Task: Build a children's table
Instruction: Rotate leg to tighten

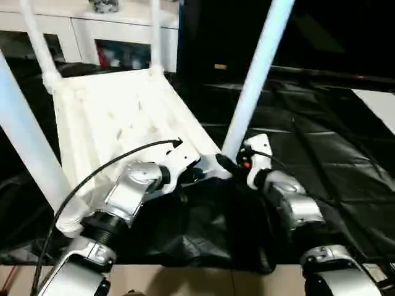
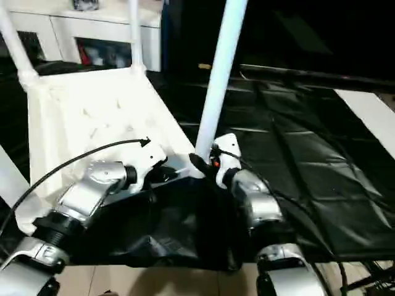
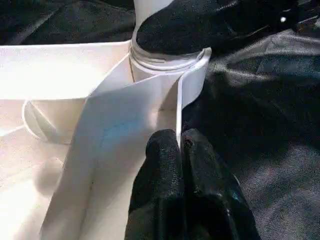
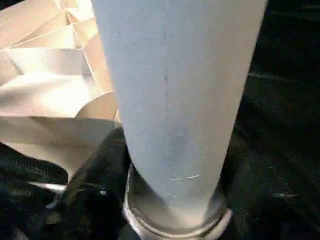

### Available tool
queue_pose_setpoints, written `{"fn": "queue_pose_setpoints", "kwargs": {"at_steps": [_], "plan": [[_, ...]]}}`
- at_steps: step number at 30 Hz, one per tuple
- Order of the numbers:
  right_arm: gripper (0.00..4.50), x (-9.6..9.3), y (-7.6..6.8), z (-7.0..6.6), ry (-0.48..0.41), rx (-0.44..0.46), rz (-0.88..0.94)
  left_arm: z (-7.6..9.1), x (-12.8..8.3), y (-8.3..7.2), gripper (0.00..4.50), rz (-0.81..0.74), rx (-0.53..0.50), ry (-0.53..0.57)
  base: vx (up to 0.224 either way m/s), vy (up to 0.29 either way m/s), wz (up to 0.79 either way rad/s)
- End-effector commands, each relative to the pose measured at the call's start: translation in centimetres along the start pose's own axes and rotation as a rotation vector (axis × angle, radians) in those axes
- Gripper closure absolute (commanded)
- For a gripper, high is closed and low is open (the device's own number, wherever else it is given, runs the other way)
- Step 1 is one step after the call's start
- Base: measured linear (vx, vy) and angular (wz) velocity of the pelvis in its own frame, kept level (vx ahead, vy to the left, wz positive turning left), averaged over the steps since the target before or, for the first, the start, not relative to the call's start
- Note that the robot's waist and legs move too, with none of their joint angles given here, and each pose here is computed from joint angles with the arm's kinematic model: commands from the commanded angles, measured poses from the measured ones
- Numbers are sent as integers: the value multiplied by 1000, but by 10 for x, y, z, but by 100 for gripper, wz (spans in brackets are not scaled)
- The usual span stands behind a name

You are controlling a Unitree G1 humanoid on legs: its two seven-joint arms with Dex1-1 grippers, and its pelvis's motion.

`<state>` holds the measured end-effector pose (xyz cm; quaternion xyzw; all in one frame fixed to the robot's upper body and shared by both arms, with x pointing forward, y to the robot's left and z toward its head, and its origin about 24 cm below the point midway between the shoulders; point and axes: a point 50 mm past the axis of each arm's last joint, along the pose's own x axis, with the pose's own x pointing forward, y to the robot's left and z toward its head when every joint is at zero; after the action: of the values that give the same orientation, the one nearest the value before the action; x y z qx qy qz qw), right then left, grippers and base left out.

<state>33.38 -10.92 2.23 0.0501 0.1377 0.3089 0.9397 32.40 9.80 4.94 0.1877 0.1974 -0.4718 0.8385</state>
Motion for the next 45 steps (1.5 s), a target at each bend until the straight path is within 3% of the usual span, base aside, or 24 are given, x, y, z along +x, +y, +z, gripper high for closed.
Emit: {"fn": "queue_pose_setpoints", "kwargs": {"at_steps": [1, 3, 6, 7, 14, 15, 17, 23, 27, 30, 31, 36, 40, 45], "plan": [[154, 5, 20, -29, 120, 76, 66, 25, 7, -4, 450, -19, 67, -88, 0, 0, 0], [131, 3, 19, -28, 124, 49, 72, 23, 6, -4, 450, -17, 71, -85, 0, 0, 0], [131, -3, 10, -21, 109, -7, 91, 20, 3, -5, 450, -21, 83, -94, 0, 0, 0], [131, -14, -2, -10, 82, -41, 150, 18, 0, -7, 450, -30, 80, -100, 0, 0, 0], [131, -56, -34, 13, 54, -148, 260, 20, -7, -11, 450, -52, 68, -168, 0, 0, 0], [127, -62, -38, 15, 60, -159, 264, 22, -9, -13, 406, -58, 56, -196, 0, 0, 0], [127, -82, -50, 22, 78, -180, 302, 30, -20, -17, 395, -75, 16, -288, 0, 0, 0], [127, -98, -48, 25, 93, -174, 371, 30, -44, -28, 351, -62, -13, -339, 10, 2, 0], [127, -98, -34, 21, 101, -121, 469, 25, -59, -40, 315, -100, -35, -337, 0, 0, 0], [127, -93, -16, 13, 128, -75, 570, 8, -78, -56, 306, -170, -93, -259, 0, 0, 0], [127, -93, -16, 13, 128, -75, 570, 8, -78, -56, 296, -170, -93, -259, 0, 0, 0], [127, -68, -1, 8, 101, -79, 550, -15, -104, -73, 259, -209, -216, -171, 0, 0, 0], [127, -42, -3, 7, 82, -96, 386, -28, -129, -83, 227, -232, -299, -112, 0, 0, 0], [127, -24, -12, 14, 50, -85, 209, -38, -157, -94, 187, -252, -340, -45, 0, 0, 0]]}}
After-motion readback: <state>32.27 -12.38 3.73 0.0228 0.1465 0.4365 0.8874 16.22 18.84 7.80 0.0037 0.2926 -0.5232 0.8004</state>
